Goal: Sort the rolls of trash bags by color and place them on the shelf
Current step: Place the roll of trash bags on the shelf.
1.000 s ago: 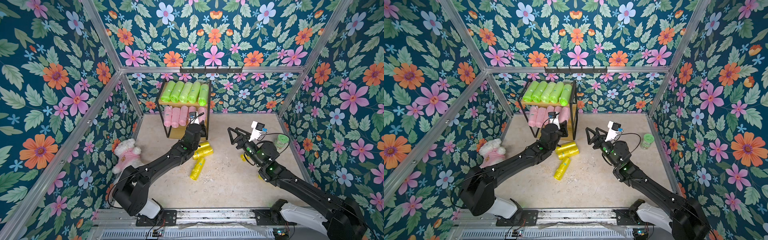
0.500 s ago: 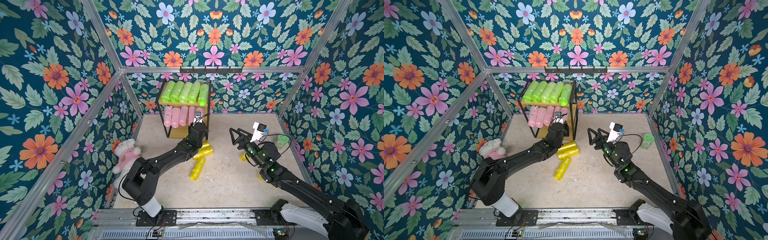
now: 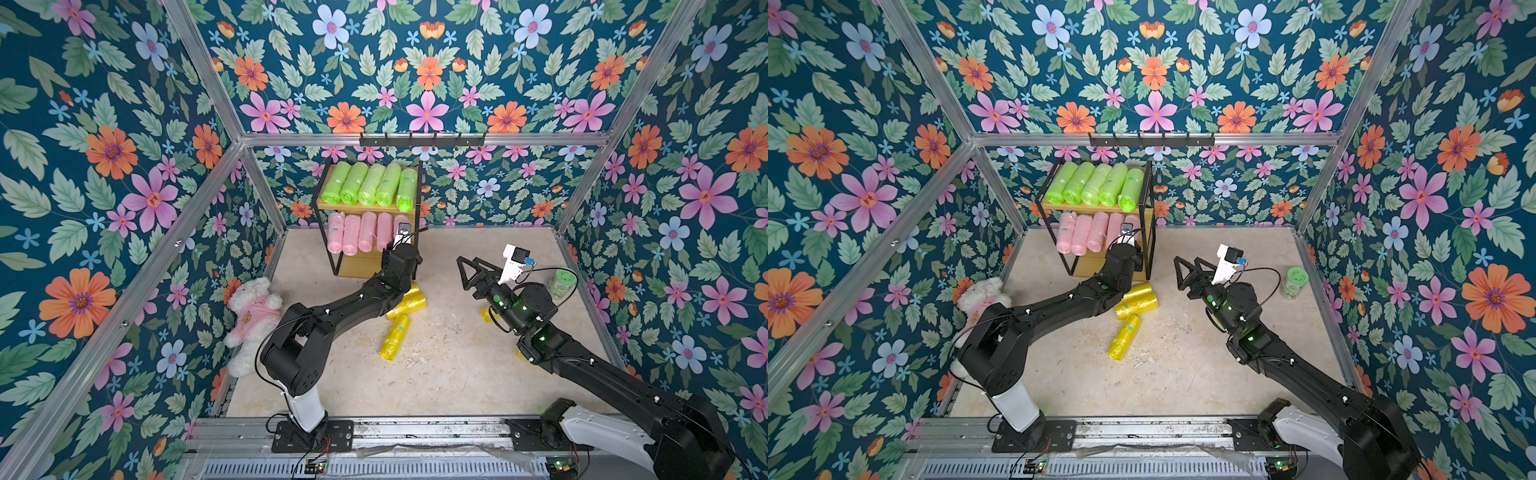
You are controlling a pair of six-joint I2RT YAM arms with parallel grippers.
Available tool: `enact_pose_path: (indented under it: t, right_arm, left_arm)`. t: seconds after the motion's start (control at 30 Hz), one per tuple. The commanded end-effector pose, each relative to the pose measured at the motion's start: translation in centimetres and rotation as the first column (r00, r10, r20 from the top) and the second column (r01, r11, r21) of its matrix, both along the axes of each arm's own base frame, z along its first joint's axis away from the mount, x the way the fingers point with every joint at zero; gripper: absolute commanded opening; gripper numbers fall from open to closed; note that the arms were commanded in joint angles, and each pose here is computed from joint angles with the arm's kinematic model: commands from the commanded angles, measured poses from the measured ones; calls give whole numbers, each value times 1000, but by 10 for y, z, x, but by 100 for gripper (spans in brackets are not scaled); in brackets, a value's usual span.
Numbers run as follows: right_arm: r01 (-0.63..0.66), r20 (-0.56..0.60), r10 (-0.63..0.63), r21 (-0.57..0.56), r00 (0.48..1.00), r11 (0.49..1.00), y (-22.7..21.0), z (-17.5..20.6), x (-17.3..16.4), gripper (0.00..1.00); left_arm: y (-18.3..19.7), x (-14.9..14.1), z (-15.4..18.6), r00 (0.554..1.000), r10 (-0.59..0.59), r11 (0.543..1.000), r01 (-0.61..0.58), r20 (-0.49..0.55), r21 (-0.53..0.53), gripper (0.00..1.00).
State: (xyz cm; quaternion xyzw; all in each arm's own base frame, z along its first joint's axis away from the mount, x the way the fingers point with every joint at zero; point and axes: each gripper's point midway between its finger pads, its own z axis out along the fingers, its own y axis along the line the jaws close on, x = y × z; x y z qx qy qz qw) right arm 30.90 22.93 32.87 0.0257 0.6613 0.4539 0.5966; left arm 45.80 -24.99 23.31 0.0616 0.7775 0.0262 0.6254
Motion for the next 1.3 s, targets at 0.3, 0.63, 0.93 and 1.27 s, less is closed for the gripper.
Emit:
enact_pose_path:
  t: [0.3,0.63,0.93,1.27]
  right_arm:
    - [-6,1,6,1,1000,1000,1,0,0,87]
    - [-6,-11,6,2,1000,1000,1,-5,0,87]
    - [-19,-22,19,9,1000,1000,5,-9,1,87]
    - [-18,-53,18,-16,998,1000,4,-23,1,87]
  left_arm:
    - [3,24,0,999,24,999,-25,45,42,48]
    - [-3,22,-8,1000,-18,1000,18,15,26,59]
    - [0,10,1,999,-44,999,44,3,-17,68]
    - [8,-24,10,993,-114,986,111,-18,-123,73]
